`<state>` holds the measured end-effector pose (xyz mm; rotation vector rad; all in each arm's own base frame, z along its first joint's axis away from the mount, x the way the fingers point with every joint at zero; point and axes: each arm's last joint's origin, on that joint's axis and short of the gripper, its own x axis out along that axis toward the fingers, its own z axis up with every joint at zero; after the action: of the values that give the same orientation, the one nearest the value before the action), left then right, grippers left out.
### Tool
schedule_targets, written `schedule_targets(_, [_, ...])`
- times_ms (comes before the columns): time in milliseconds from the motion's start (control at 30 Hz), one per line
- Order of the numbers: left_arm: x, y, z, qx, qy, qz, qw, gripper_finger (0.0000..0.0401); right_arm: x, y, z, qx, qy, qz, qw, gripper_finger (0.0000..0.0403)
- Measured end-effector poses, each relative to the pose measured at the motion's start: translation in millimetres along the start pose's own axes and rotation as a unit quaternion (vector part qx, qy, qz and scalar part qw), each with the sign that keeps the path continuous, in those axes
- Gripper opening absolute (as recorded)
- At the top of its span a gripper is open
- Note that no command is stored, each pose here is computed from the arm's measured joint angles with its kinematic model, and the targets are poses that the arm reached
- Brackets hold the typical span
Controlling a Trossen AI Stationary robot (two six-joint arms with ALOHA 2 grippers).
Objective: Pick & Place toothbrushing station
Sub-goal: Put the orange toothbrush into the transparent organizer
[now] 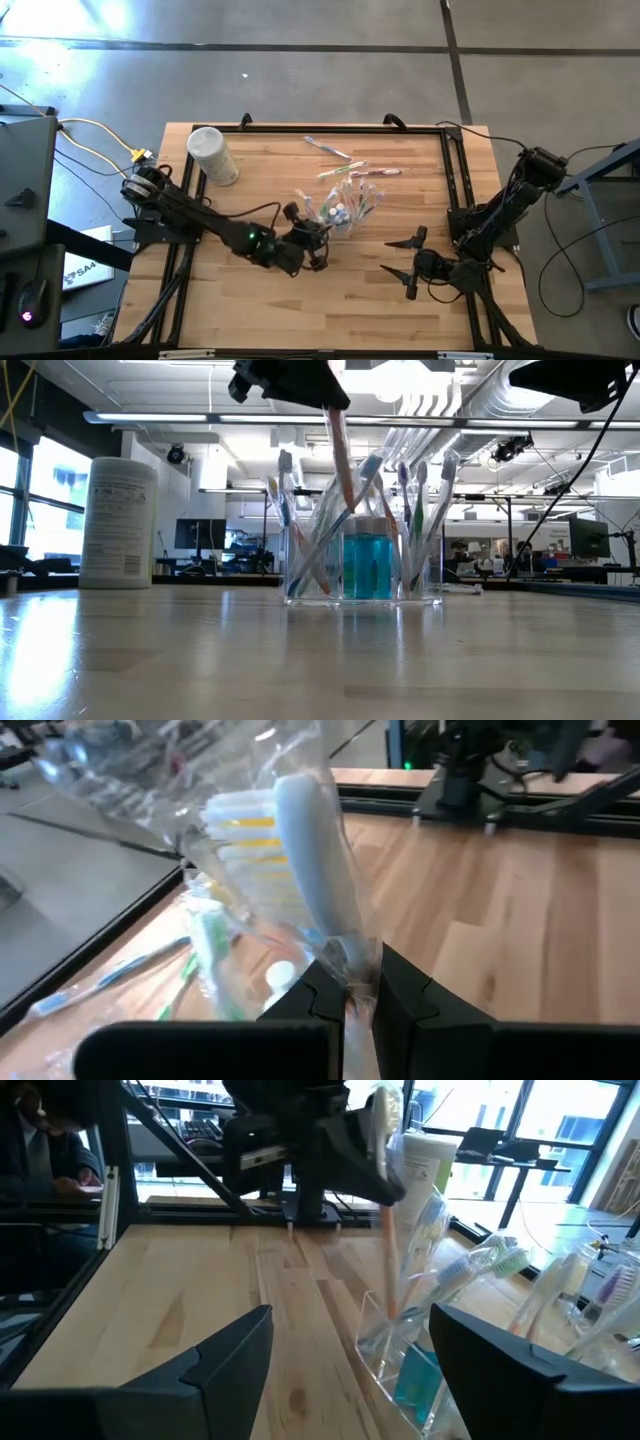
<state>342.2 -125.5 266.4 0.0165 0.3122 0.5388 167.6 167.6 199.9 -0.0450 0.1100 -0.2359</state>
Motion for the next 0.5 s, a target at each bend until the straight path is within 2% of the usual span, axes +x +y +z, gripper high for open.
schedule_targets(133, [2.5, 4.2, -1.7, 0.014, 0.004, 0.027, 1.0, 0.0013, 0.0, -0.4, -2.3, 0.001, 0.006, -0.001, 1.0, 0.0263])
schedule_targets(333, [2.0, 5.1, -3.3, 0.028, 0.012, 0.035, 0.999, 0.0013, 2.1, -3.4, -9.1, 0.011, 0.025, -0.01, 1.0, 0.0263])
schedule_targets(500, [-2.8, 7.6, 8.0, 0.038, 0.041, 0.051, 0.997, 0.0013, 5.3, -4.9, -9.8, 0.021, 0.032, -0.006, 0.999, 0.0263])
